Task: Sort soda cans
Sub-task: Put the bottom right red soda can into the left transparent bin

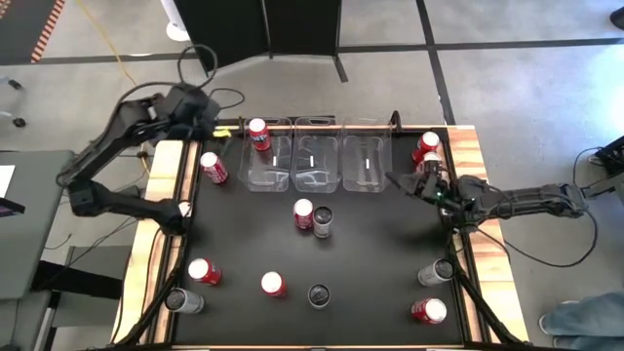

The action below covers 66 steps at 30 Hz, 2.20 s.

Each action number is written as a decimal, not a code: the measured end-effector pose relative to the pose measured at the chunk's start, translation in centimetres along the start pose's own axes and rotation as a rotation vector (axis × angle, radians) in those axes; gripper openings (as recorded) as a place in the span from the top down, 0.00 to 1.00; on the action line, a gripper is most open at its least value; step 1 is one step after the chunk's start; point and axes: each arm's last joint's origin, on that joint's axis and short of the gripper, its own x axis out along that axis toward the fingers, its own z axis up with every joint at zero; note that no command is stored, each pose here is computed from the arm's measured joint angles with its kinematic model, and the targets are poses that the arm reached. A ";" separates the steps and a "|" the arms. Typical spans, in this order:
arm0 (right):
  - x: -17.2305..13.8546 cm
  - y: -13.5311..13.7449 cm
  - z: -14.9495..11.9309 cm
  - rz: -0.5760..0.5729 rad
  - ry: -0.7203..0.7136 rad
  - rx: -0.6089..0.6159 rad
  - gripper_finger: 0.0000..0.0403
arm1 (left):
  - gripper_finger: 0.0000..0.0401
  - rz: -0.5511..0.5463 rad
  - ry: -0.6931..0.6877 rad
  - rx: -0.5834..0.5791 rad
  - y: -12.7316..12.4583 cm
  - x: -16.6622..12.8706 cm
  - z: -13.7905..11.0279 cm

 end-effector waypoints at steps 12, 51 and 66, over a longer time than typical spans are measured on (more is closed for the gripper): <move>0.3 0.4 -2.4 -0.064 -0.062 -0.070 0.83 | 0.16 -0.068 0.134 -0.043 -0.9 -5.0 -5.3; 1.9 3.6 -7.1 0.008 0.249 -0.461 0.27 | 0.16 -0.510 0.423 0.433 -26.9 -0.8 -16.5; 1.3 3.7 -7.8 0.005 0.305 -0.367 0.06 | 0.06 -0.402 0.322 0.670 -29.8 2.4 -19.1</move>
